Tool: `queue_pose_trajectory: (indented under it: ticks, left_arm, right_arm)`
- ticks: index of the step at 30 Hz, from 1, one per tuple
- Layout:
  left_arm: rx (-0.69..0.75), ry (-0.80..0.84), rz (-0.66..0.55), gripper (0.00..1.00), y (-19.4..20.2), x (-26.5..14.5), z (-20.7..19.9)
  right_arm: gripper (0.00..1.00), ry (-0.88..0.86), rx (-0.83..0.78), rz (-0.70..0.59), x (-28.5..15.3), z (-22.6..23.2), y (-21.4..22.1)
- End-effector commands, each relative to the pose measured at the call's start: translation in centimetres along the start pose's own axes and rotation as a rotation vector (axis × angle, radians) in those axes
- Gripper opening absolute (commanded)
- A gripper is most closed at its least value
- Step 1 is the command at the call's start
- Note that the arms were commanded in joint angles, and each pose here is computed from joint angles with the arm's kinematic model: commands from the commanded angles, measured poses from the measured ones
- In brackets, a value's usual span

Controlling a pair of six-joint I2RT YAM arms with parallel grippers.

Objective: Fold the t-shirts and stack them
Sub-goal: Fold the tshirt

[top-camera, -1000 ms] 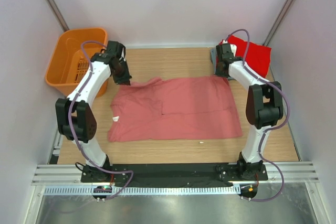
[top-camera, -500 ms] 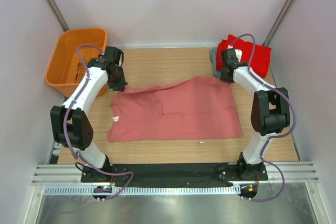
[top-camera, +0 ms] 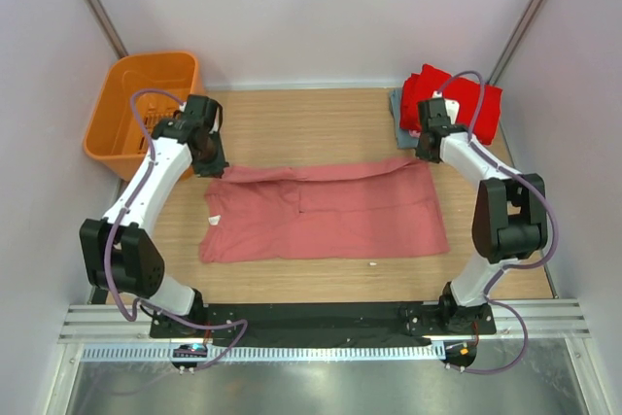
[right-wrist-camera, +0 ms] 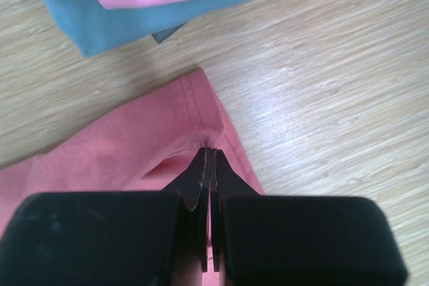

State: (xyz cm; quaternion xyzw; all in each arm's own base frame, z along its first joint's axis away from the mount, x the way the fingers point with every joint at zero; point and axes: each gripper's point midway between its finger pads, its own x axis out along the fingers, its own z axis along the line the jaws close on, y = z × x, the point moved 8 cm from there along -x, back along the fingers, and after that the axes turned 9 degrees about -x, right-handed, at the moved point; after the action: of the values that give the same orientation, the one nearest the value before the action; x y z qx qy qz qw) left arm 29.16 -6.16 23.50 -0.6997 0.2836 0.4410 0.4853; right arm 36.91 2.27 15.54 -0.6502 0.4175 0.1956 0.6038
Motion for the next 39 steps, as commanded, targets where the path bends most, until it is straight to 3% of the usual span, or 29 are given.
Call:
queue_pose_trajectory:
  ticks: [1, 33, 35, 36, 37, 38, 39]
  left_arm:
    - [-0.004, -0.013, -0.031, 0.0, 0.3, -1.1, 0.8]
    - [-0.024, -0.11, -0.024, 0.0, 3.8, -3.3, 4.5]
    - [-0.028, -0.118, -0.014, 0.0, 4.2, -3.4, 4.7]
    - [-0.028, -0.13, 0.0, 0.01, 4.6, -3.5, 4.9]
    - [-0.038, -0.143, 0.007, 0.03, 4.9, -3.5, 5.2]
    - [-0.042, -0.148, 0.016, 0.25, 5.1, -3.6, 5.3]
    - [-0.043, -0.156, 0.025, 0.44, 5.5, -3.8, 5.5]
  right_arm:
    - [0.01, 0.017, 0.053, -0.074, -1.7, -0.9, -1.0]
    - [0.04, 0.037, 0.123, -0.012, -3.9, -2.6, 4.9]
    - [0.11, 0.068, 0.131, 0.005, -3.7, -2.9, 5.4]
    - [0.36, 0.097, 0.132, 0.012, -3.6, -3.1, 5.8]
    - [0.52, 0.114, 0.14, 0.018, -3.5, -3.3, 6.1]
    - [0.65, 0.132, 0.156, 0.026, -3.5, -3.4, 6.4]
    - [0.87, 0.156, 0.17, 0.031, -3.3, -3.8, 6.7]
